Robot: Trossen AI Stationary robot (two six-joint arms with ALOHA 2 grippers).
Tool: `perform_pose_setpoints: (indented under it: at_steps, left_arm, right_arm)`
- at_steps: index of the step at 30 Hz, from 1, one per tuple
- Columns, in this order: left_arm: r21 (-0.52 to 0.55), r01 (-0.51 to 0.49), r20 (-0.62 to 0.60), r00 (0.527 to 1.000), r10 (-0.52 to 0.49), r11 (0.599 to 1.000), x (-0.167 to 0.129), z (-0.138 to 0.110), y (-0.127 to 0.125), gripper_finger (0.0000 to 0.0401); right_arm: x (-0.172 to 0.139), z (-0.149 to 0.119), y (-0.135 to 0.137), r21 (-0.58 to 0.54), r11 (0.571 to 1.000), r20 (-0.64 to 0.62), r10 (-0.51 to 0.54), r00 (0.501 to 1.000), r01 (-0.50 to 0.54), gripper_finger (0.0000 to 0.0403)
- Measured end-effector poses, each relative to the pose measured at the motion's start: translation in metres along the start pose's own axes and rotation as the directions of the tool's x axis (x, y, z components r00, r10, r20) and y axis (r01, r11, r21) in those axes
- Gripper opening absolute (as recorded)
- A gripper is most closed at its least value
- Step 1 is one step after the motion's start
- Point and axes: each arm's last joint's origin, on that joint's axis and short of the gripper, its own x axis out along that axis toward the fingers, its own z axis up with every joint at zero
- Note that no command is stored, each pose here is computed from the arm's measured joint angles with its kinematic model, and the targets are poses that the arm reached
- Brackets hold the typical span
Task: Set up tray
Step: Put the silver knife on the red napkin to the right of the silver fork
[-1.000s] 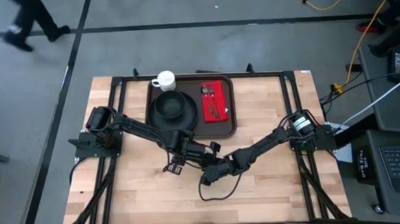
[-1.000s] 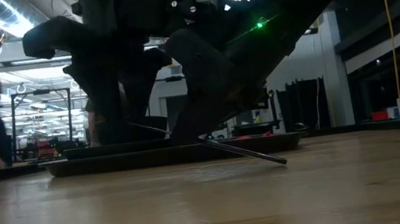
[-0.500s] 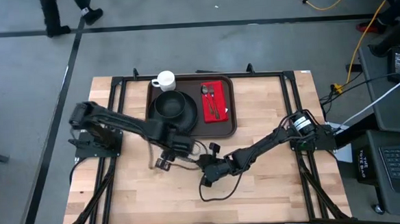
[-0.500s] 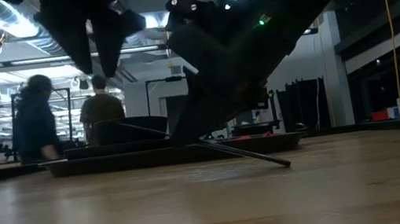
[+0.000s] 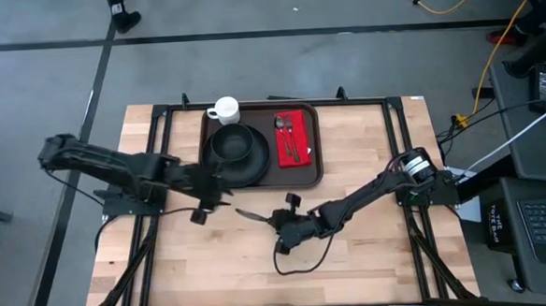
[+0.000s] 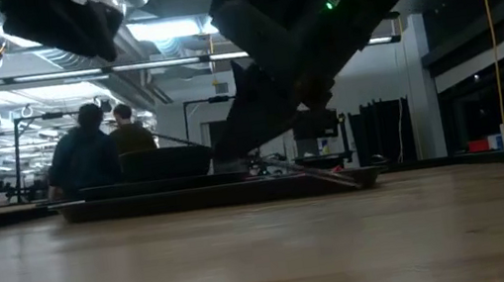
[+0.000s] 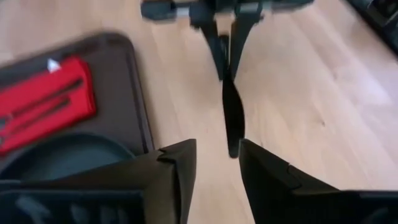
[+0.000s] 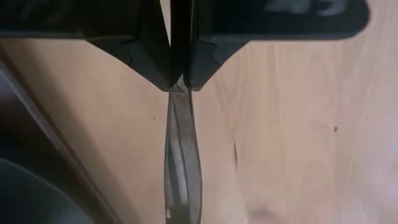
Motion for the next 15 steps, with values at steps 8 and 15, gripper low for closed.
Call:
perform_pose_setpoints:
  at_steps: [8, 15]
  left_arm:
    - [0.102, -0.074, 0.265, 0.963, 0.045, 0.992, -0.024, -0.037, -0.005, 0.0111]
    - [0.085, -0.117, 0.461, 0.885, 0.065, 0.989, -0.041, -0.066, -0.006, 0.0105]
  right_arm:
    - [-0.018, 0.023, -0.02, 0.069, 0.993, 0.042, -0.1, 0.994, 0.097, 0.0049]
    - [-0.037, 0.038, -0.023, 0.103, 0.975, 0.137, -0.212, 0.968, 0.199, 0.0049]
